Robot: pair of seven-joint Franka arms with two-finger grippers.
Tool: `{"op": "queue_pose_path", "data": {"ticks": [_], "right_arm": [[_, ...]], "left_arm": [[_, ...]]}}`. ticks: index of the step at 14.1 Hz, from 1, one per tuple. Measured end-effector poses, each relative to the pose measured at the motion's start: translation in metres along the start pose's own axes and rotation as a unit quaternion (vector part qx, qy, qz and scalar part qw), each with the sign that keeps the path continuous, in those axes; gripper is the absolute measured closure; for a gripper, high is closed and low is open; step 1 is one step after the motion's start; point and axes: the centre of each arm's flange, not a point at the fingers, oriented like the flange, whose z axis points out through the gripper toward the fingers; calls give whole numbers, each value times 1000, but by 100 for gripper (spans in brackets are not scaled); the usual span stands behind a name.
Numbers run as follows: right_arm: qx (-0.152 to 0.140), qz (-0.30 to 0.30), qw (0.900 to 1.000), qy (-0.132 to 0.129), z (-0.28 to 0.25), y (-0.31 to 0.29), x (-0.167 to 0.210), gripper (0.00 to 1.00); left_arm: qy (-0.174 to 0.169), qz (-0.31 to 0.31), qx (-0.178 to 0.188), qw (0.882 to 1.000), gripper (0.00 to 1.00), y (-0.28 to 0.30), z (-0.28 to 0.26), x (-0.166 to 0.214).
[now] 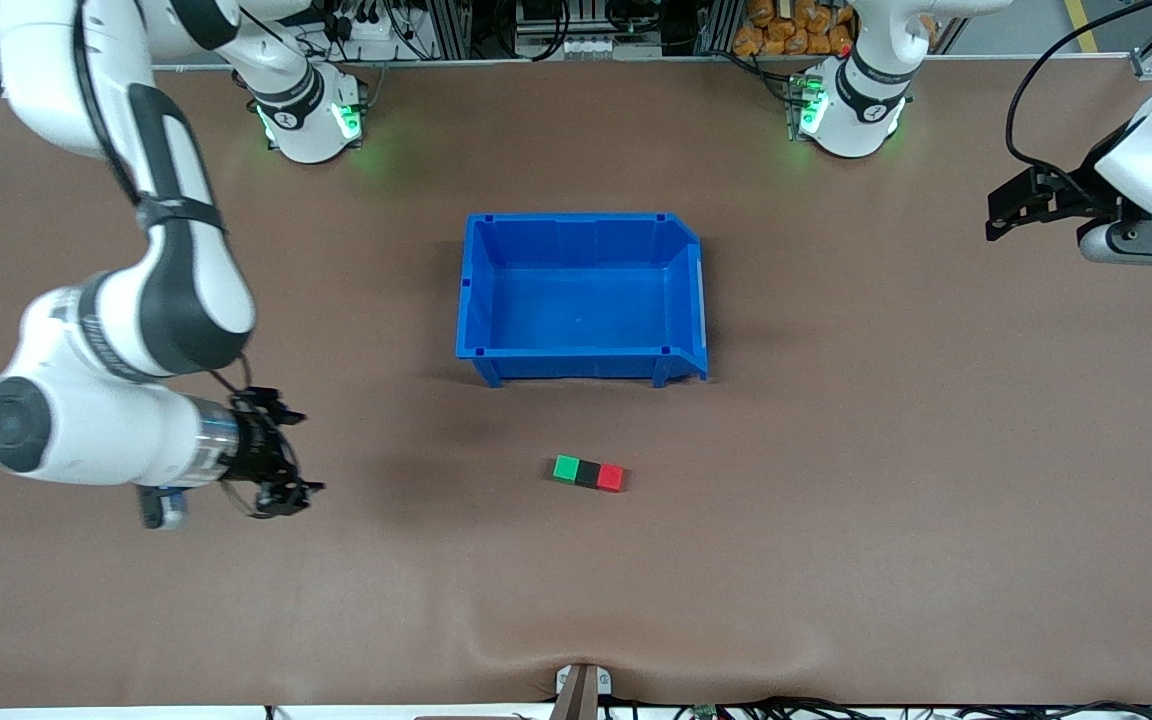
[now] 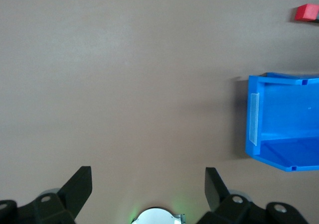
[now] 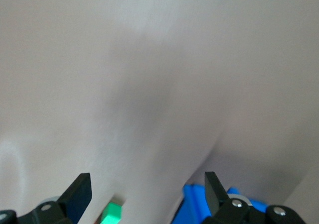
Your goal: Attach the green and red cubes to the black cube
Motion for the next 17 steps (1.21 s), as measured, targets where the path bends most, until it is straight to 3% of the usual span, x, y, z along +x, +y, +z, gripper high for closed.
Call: {"op": "queue_pose_path", "data": {"ticks": [2, 7, 11, 14, 17], "right_arm": [[-19, -51, 998, 16, -21, 19, 22, 0], [-38, -161, 986, 12, -63, 57, 63, 0], [-45, -255, 966, 11, -106, 94, 87, 0], [-52, -327, 943, 11, -143, 126, 93, 0], [-60, -364, 930, 3, -165, 152, 95, 0]], "left_arm": [[-8, -2, 0, 1000, 0, -2, 7, 0], [-10, -4, 0, 1000, 0, -4, 10, 0], [-13, -5, 0, 1000, 0, -5, 12, 1], [-17, -14, -1, 1000, 0, -14, 19, 5], [-9, -20, -1, 1000, 0, -21, 21, 9]]}}
